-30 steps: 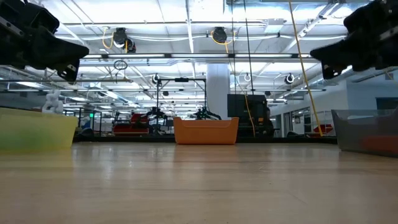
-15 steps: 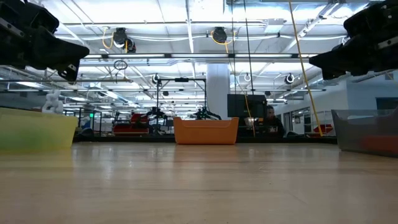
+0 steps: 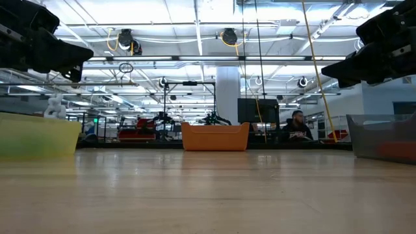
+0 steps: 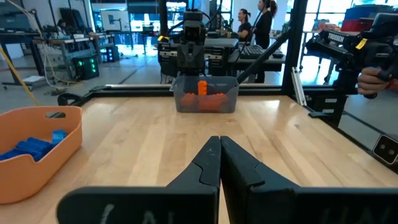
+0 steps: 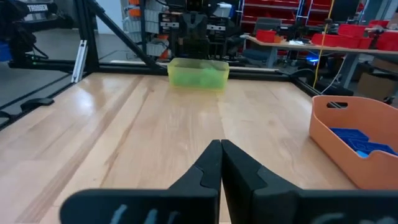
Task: Sort & place blocks by color
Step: Return to Home Position
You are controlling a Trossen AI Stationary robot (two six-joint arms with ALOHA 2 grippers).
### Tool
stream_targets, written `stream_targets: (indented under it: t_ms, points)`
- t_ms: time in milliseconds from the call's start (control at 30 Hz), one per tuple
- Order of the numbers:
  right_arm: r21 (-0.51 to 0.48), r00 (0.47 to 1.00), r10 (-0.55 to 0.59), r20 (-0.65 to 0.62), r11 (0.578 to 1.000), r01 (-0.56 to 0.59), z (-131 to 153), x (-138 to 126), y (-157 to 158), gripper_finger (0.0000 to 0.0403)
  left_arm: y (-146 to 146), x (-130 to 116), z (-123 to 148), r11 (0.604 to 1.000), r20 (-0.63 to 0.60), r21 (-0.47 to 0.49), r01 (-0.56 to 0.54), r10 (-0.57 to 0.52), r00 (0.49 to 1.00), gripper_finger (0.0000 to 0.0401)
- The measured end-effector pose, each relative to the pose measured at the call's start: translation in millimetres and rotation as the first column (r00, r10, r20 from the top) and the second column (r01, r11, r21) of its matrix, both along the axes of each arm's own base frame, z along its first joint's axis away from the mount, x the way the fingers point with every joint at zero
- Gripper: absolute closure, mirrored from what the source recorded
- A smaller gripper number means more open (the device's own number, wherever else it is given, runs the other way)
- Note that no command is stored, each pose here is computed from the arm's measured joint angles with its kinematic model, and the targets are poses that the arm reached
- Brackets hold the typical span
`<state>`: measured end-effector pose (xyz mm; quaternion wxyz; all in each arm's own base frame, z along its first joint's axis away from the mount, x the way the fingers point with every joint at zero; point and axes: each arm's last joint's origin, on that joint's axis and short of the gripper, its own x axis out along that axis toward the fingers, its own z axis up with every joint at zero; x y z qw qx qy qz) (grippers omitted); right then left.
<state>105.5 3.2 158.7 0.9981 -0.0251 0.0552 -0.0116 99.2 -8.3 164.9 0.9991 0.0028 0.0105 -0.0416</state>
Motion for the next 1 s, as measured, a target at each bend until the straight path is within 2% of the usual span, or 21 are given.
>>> stream_targets:
  t_ms: [467, 667, 1000]
  points:
    - [0.012, 1.0, -0.002, -0.001, 1.0, 0.002, -0.1, 0.0, 0.0, 0.0403, 0.0, 0.0, 0.1, 0.999, 0.005, 0.047, 0.0, 0.0, 1.0, 0.0398]
    - [0.012, 1.0, -0.002, -0.001, 1.0, 0.002, -0.1, 0.0, 0.0, 0.0403, 0.0, 0.0, 0.1, 0.993, 0.011, 0.115, 0.0, -0.001, 1.0, 0.0398]
    - [0.013, 1.0, -0.002, -0.001, 1.0, 0.002, -0.1, 0.0, 0.0, 0.0403, 0.1, 0.0, 0.1, 0.998, 0.009, 0.068, -0.001, 0.0, 1.0, 0.0398]
